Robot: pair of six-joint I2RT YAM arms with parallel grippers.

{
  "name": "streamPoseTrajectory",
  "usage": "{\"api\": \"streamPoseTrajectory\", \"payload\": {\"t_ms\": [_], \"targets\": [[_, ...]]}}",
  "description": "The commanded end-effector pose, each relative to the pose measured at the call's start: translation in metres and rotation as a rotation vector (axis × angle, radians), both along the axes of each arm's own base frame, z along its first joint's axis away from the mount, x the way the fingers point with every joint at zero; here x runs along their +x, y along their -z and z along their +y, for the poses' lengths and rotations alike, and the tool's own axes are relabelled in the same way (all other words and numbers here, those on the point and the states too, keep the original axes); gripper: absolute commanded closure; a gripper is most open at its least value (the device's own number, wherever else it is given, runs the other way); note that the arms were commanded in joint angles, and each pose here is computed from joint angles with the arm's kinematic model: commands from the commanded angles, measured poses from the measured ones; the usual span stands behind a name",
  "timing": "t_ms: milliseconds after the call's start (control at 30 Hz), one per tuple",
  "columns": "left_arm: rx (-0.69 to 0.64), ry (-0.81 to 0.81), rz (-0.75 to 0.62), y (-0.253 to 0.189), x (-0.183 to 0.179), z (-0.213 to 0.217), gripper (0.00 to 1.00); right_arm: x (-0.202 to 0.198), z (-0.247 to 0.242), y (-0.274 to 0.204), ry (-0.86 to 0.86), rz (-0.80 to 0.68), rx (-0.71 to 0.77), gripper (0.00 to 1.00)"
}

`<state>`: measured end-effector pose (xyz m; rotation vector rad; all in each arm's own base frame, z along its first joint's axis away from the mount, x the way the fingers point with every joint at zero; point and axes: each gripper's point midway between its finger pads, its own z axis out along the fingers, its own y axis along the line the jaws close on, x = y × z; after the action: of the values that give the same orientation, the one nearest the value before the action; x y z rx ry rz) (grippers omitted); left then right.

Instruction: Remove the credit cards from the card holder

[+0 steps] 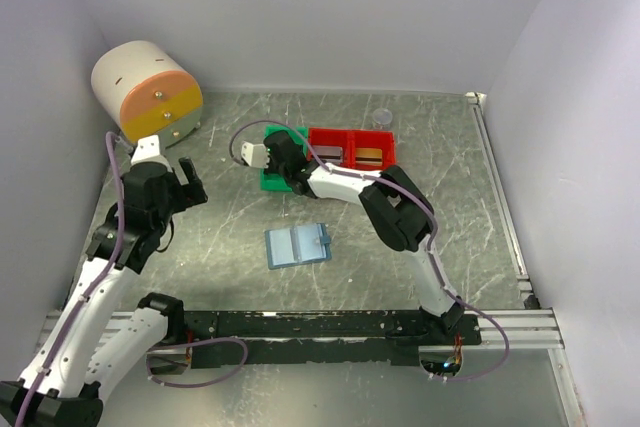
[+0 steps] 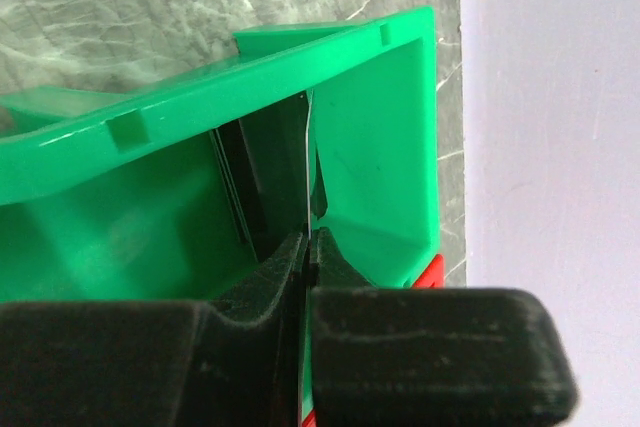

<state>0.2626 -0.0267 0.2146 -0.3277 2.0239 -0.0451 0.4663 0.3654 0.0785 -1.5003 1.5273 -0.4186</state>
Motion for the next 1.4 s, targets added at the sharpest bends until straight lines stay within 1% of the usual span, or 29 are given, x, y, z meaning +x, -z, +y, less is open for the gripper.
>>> {"api": "streamPoseTrajectory", "payload": {"t_ms": [0,167,233,367,433,533,633,733,833,967,1100,1200,1267,1300,1367], "targets": [[-0.014,0.047,-0.055,-0.012,0.002,-0.006,0.01,0.014,0.001,0.003,-0.008,-0.033,-0.015,1.0],[-0.043,0.158,-0.072,-0.015,0.003,-0.025,0.01,0.022,0.001,0.011,-0.016,-0.052,-0.013,0.99],[-0.034,0.264,-0.079,-0.016,0.004,-0.039,0.01,0.027,-0.001,0.015,-0.008,-0.049,-0.017,0.98],[-0.109,0.548,-0.081,-0.013,-0.001,-0.088,0.01,0.031,-0.006,0.02,0.013,-0.052,-0.016,0.98],[-0.126,0.616,-0.037,-0.006,-0.002,-0.099,0.01,0.03,-0.007,0.022,0.012,-0.049,-0.007,0.97],[-0.136,0.624,0.024,0.007,0.002,-0.103,0.01,0.027,-0.01,0.028,0.014,-0.031,0.004,0.97],[-0.131,0.597,0.063,0.015,0.004,-0.099,0.01,0.026,-0.014,0.034,0.018,-0.01,0.018,0.96],[-0.115,0.564,0.057,0.013,0.006,-0.093,0.01,0.027,-0.017,0.039,0.024,-0.005,0.007,0.96],[-0.085,0.488,0.028,0.006,0.007,-0.079,0.01,0.03,-0.019,0.041,0.033,-0.008,-0.007,0.94],[-0.054,0.381,-0.029,-0.006,0.007,-0.06,0.01,0.034,-0.015,0.04,0.043,0.006,0.004,0.84],[-0.056,0.36,-0.059,-0.012,0.005,-0.056,0.01,0.033,-0.009,0.037,0.042,0.026,0.016,0.65],[-0.054,0.354,-0.056,-0.013,0.004,-0.055,0.01,0.033,-0.008,0.029,0.039,0.013,0.027,0.56],[-0.053,0.352,-0.054,-0.013,0.004,-0.055,0.01,0.031,-0.006,0.025,0.024,0.026,0.039,0.42],[-0.054,0.35,-0.055,-0.013,0.004,-0.054,0.01,0.03,-0.004,0.02,0.02,0.03,0.049,0.39],[-0.052,0.341,-0.057,-0.014,0.004,-0.053,0.01,0.028,-0.001,0.014,0.011,0.037,0.067,0.35]]}}
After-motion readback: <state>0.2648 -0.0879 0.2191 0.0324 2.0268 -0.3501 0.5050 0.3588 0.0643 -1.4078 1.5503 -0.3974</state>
